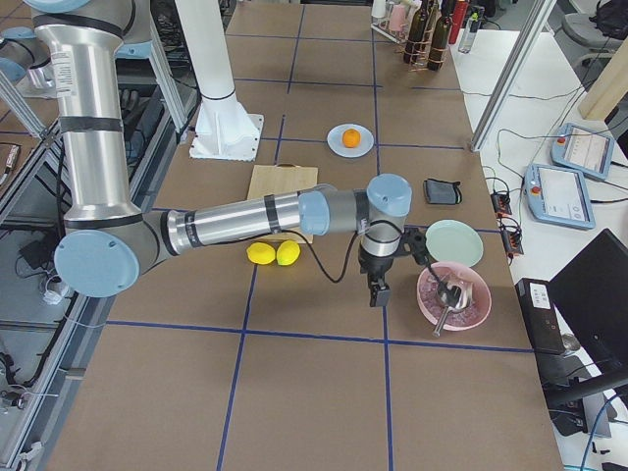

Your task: Pick orange to plate

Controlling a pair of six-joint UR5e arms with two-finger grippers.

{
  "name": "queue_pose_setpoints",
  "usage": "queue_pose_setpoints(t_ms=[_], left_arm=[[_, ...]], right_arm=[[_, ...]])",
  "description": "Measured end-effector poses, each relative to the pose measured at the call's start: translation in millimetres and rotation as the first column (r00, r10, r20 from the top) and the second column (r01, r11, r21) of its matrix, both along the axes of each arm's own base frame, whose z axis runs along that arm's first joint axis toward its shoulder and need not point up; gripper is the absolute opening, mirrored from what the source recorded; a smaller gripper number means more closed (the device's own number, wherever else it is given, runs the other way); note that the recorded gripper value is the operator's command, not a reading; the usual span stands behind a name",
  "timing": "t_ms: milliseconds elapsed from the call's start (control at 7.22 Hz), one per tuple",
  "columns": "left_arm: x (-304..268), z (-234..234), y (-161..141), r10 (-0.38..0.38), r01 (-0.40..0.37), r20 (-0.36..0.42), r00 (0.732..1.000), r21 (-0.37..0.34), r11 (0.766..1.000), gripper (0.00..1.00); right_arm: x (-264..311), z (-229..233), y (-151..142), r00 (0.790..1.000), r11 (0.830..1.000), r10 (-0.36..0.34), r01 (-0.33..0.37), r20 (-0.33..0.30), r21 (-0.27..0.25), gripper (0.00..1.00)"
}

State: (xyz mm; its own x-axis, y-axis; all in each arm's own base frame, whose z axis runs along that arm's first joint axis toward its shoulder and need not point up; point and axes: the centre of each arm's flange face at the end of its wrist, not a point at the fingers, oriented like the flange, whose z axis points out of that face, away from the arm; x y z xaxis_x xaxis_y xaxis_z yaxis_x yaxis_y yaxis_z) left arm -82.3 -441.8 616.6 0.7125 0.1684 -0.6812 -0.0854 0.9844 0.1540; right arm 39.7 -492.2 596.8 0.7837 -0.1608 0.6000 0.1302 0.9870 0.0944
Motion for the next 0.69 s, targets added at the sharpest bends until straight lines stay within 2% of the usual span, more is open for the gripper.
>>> queue_pose_setpoints(t_ms=[277, 692], left_arm=[[0, 2, 1, 0.000, 0.000, 0.000, 1.000, -0.006, 1.000, 1.00], [0, 6, 8, 0.000, 0.000, -0.001, 1.000, -0.018, 1.000, 1.00]], right_arm=[[16, 34, 36, 1.000, 0.997, 0.027, -0.028, -0.006, -0.066, 1.00], [18, 46, 51, 0.999, 0.994, 0.038, -0.038, -0.002, -0.098, 1.00]])
